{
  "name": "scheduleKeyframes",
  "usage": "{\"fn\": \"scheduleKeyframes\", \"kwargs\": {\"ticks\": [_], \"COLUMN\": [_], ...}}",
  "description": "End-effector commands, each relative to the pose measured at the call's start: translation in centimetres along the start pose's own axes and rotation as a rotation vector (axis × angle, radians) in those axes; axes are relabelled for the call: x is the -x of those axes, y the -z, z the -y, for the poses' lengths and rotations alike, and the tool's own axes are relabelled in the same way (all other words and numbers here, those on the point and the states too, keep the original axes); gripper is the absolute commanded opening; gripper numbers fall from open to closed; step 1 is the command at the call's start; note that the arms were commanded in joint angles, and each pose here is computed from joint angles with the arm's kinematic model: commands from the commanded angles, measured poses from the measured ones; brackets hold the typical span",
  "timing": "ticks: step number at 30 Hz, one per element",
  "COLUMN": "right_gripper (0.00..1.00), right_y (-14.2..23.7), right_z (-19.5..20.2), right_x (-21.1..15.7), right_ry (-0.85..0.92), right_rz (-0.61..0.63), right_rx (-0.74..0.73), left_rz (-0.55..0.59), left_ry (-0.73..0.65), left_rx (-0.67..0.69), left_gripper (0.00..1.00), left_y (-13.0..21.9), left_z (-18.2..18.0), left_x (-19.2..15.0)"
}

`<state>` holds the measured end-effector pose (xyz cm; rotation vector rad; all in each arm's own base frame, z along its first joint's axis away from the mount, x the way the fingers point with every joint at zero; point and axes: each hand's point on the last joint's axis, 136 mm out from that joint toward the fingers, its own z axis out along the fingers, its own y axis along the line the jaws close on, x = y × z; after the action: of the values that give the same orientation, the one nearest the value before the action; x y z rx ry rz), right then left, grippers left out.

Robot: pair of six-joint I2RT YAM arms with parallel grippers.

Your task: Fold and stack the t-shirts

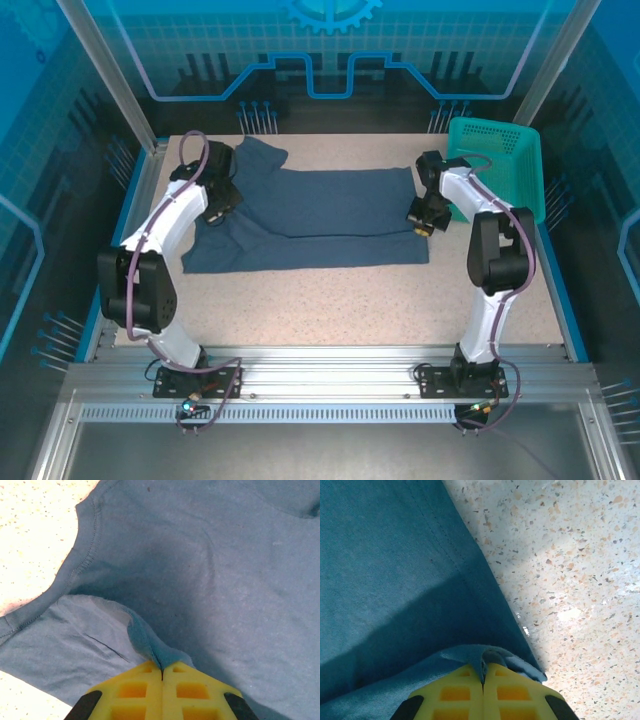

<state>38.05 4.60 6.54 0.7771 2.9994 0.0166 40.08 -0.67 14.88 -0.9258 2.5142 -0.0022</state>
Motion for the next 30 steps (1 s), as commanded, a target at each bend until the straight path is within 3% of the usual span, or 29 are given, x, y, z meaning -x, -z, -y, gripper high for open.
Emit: {"fn": "scheduleKeyframes", "kwargs": {"ticks": [1,25,28,30], "right_gripper": [0.0,0.0,0.19,0.31], "right_y": [0.1,-1.6,-1.6,-1.3], "right_z": [0.7,0.2,0.0,-0.2], "right_x": [0.8,1.8,1.8,1.9], "right_ry": [-0.013,-0.032,-0.031,-0.026], "right_rz": [0.001,-0.03,-0.028,-0.021], "right_rx": [-0.031,-0.068,-0.061,-0.047], "left_rz": [0.042,0.016,-0.003,-0.015], "left_ry": [0.0,-0.012,-0.026,-0.034], "left_rx": [0.017,-0.043,-0.052,-0.06], "left_gripper": [0.0,0.0,0.0,0.15], "left_y": [0.1,-4.0,-4.6,-4.7], "left_z": [-0.3,2.4,2.8,3.1], "left_x": [1.7,3.1,2.9,2.8]}}
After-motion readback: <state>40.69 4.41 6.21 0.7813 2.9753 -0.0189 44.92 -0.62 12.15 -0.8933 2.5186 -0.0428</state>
